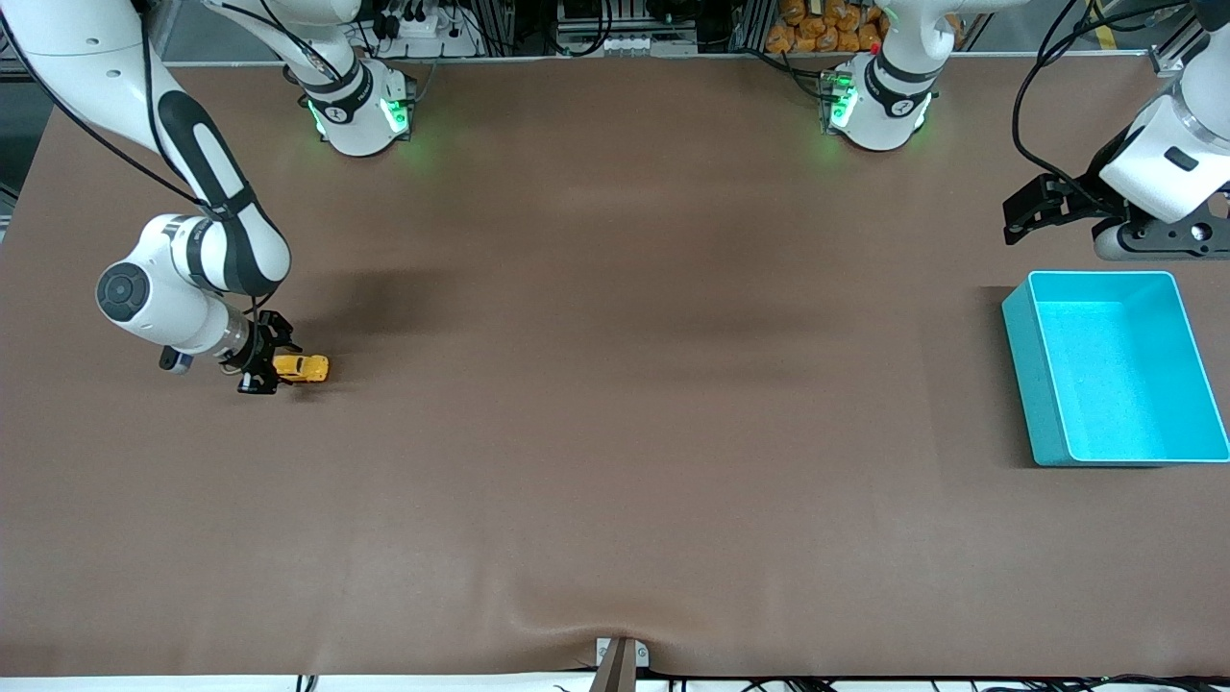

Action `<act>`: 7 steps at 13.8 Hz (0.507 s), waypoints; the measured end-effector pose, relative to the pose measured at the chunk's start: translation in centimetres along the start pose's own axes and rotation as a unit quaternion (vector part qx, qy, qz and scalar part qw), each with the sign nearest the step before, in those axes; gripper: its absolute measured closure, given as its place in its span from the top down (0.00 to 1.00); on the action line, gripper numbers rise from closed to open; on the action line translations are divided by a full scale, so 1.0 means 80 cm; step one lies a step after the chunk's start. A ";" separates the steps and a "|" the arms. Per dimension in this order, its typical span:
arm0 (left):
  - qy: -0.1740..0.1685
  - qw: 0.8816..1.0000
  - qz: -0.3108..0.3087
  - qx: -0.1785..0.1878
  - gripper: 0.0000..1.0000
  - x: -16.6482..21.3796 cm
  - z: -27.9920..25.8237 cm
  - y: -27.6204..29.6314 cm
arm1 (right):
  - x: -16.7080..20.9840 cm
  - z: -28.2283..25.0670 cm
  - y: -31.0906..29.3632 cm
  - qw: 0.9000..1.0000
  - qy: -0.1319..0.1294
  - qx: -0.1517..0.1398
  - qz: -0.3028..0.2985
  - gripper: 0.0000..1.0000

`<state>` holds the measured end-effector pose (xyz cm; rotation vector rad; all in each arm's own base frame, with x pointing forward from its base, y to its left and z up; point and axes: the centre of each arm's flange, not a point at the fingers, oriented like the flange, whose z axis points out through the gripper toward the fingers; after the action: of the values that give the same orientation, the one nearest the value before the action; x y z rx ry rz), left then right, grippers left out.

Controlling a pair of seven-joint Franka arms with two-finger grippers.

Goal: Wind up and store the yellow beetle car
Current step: 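Close the right gripper on the yellow car's body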

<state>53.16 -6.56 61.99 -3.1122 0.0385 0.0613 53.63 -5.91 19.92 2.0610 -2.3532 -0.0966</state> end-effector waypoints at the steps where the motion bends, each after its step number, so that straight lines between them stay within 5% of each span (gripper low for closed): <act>1: 0.000 1.000 0.000 0.000 1.00 0.000 0.000 0.000 | 0.000 0.000 0.000 1.000 0.000 0.000 0.000 0.60; 7: 0.000 1.000 0.000 0.000 1.00 0.000 0.000 0.000 | 0.000 0.001 0.000 1.000 0.000 0.000 0.000 0.43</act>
<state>53.16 -6.56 61.98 -3.1122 0.0385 0.0613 53.66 -5.91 19.87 2.0613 -2.3524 -0.0970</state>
